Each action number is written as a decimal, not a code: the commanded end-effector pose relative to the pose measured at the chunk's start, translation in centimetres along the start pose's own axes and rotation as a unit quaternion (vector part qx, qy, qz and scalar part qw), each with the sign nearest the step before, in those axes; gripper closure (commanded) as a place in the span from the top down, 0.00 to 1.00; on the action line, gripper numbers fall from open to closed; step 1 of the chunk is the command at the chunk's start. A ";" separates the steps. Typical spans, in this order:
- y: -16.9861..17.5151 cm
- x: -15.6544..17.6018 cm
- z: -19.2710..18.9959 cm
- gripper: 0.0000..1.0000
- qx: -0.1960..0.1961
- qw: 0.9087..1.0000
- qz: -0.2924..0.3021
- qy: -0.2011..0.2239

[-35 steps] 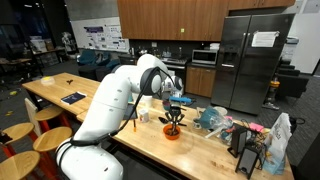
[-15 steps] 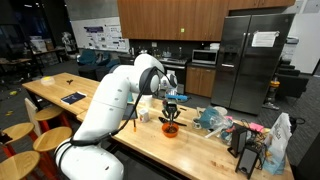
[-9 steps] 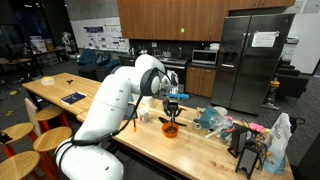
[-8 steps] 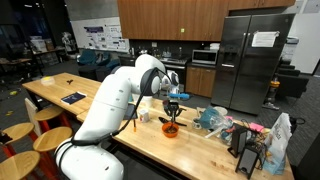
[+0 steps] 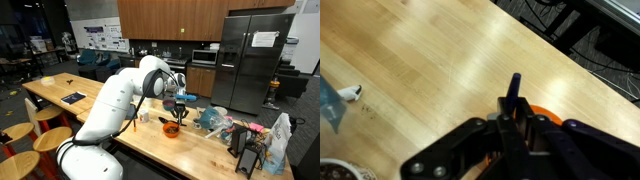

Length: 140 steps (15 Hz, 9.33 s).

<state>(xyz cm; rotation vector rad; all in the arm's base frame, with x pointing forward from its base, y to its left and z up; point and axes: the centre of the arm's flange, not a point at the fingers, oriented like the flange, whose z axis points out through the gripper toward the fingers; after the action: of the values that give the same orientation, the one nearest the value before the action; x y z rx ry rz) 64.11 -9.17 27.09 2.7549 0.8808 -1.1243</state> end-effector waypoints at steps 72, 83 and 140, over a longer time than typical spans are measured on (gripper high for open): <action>-5.6 -5.1 0.0 0.03 0.083 0.988 0.047 0.123; -2.5 -3.9 -3.1 0.96 -0.037 0.980 0.000 0.197; -13.2 -5.0 -9.4 1.00 0.007 0.955 -0.076 0.287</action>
<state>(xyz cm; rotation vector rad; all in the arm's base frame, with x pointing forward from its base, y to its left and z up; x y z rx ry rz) 60.50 1.85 39.69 3.1216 1.1558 -0.3134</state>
